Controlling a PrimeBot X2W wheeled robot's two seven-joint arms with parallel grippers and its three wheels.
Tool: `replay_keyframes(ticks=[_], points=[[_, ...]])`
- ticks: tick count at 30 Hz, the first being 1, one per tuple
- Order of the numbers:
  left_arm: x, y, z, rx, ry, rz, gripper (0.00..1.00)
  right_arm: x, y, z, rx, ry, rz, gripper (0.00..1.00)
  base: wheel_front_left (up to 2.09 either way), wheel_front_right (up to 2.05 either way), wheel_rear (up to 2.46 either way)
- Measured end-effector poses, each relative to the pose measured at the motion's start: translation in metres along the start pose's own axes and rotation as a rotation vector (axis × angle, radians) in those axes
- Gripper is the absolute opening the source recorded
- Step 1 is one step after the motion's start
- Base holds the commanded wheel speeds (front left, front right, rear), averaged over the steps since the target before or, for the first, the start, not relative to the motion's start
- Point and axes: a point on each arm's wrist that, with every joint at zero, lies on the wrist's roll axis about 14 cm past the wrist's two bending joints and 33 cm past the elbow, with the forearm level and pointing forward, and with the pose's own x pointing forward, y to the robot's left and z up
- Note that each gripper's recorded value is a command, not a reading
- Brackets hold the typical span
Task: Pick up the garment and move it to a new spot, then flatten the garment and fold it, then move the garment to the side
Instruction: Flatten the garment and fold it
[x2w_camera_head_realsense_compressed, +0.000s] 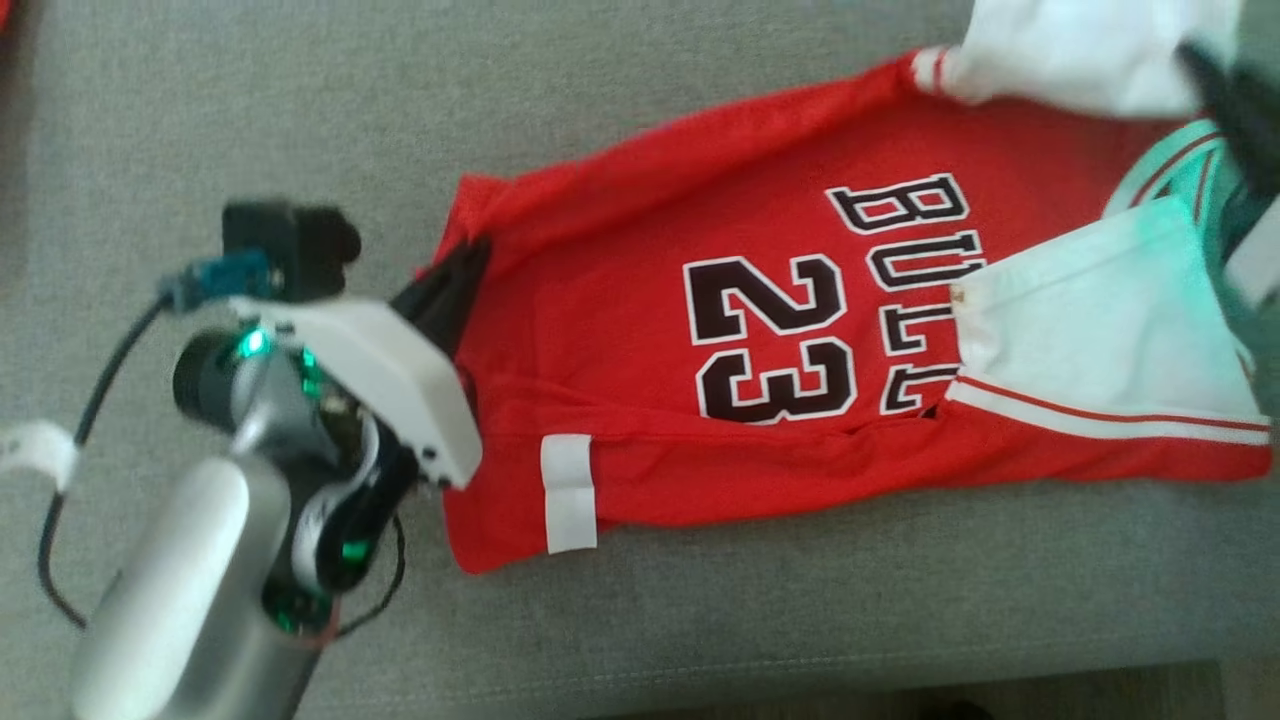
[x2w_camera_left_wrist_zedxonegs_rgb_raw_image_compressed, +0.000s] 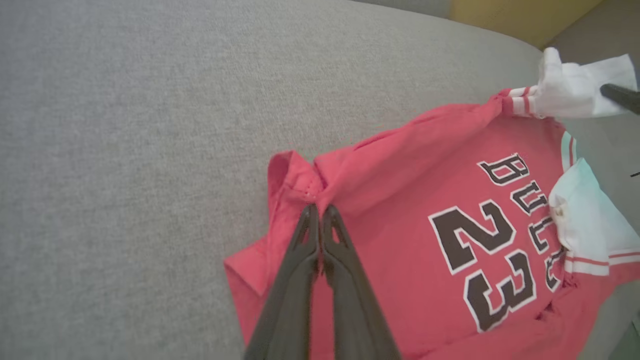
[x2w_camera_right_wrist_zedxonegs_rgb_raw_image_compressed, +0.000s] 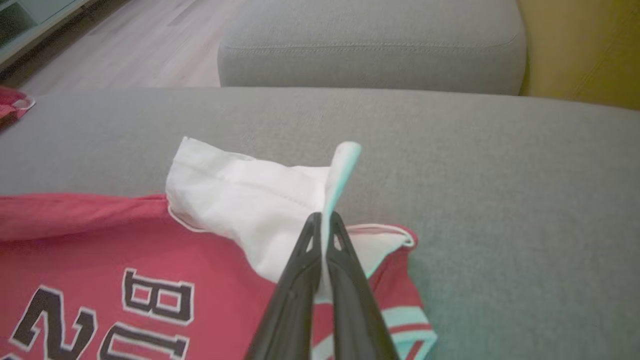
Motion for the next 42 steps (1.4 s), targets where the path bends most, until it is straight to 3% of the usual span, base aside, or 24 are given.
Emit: replay_keyframes(ticks=[14, 31, 32, 33, 34, 35, 39, 42], points=[[-0.027, -0.008, -0.017, -0.07, -0.001, -0.008, 0.0, -0.052, 0.003, -0.052, 0.03, 0.139, -0.043, 0.0, 0.0, 0.0, 0.0], [-0.038, -0.007, -0.024, -0.069, 0.014, 0.002, 0.0, -0.07, 0.014, -0.053, 0.072, 0.158, -0.044, 0.0, 0.0, 0.0, 0.0], [-0.039, -0.007, -0.025, -0.066, 0.017, 0.002, 0.0, -0.071, 0.013, -0.055, 0.063, 0.171, -0.05, 0.2, 0.0, 0.0, 0.0], [-0.039, -0.007, -0.027, -0.062, 0.023, 0.001, 0.08, -0.072, 0.013, -0.057, 0.053, 0.182, -0.056, 0.94, 0.0, 0.0, 0.0], [-0.039, -0.007, -0.03, -0.056, 0.037, -0.002, 0.43, -0.073, 0.013, -0.061, 0.05, 0.194, -0.059, 1.0, 0.0, 0.0, 0.0], [-0.04, -0.007, -0.035, -0.041, 0.054, -0.001, 1.0, -0.075, 0.013, -0.065, 0.051, 0.212, -0.061, 1.0, 0.0, 0.0, 0.0], [-0.048, 0.006, -0.064, 0.017, 0.137, 0.048, 1.0, -0.081, 0.016, -0.078, 0.061, 0.268, -0.057, 1.0, 0.0, 0.0, 0.0], [-0.055, 0.018, -0.071, 0.019, 0.124, 0.114, 1.0, -0.088, -0.002, -0.068, 0.108, 0.226, -0.113, 1.0, 0.0, 0.0, 0.0]])
